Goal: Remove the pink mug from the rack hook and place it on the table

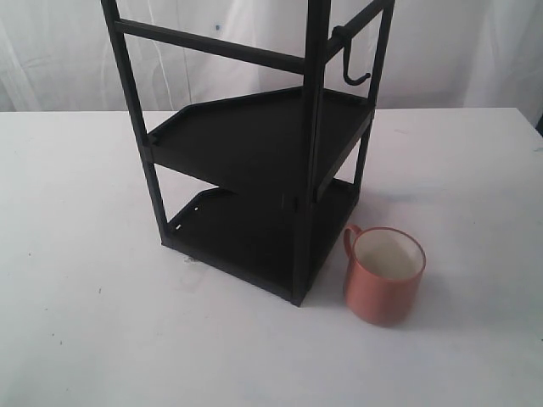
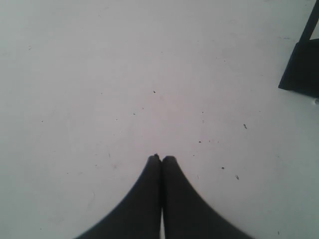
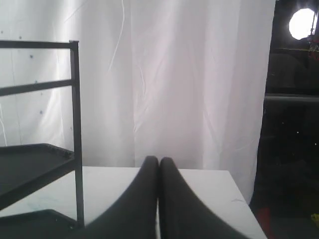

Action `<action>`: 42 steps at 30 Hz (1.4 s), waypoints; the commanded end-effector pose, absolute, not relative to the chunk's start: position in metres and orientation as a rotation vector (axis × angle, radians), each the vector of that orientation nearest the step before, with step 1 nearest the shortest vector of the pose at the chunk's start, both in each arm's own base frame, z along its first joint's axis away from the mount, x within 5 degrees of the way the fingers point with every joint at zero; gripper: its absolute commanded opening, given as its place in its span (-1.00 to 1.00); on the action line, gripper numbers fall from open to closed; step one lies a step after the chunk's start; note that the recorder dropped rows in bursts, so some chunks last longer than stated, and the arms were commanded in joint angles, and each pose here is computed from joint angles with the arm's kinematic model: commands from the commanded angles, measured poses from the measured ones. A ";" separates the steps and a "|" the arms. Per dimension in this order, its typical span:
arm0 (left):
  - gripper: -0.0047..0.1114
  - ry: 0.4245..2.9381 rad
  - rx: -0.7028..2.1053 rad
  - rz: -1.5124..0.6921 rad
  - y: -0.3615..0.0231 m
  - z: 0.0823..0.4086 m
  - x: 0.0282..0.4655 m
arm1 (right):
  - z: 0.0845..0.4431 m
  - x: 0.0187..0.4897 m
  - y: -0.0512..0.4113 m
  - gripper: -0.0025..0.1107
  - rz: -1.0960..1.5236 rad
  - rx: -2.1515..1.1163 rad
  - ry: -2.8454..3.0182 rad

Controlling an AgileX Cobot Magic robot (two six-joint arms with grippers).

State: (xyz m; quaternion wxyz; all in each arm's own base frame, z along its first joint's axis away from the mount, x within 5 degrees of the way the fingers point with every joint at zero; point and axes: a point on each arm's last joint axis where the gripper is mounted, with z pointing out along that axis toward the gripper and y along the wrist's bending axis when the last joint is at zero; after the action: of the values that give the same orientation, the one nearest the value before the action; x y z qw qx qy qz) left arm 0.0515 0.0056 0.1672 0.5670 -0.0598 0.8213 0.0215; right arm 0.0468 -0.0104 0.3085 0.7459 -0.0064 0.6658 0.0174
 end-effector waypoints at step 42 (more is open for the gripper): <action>-0.92 1.929 -0.137 0.044 0.005 0.166 0.051 | 0.220 0.047 -0.014 -0.96 -0.054 0.224 1.719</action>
State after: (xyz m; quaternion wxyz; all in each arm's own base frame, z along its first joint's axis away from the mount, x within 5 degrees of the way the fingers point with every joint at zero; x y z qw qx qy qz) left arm 0.0515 0.0056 0.1672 0.5670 -0.0598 0.8213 0.0215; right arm 0.0459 -0.0170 0.2272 0.6584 0.1559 0.7363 0.0051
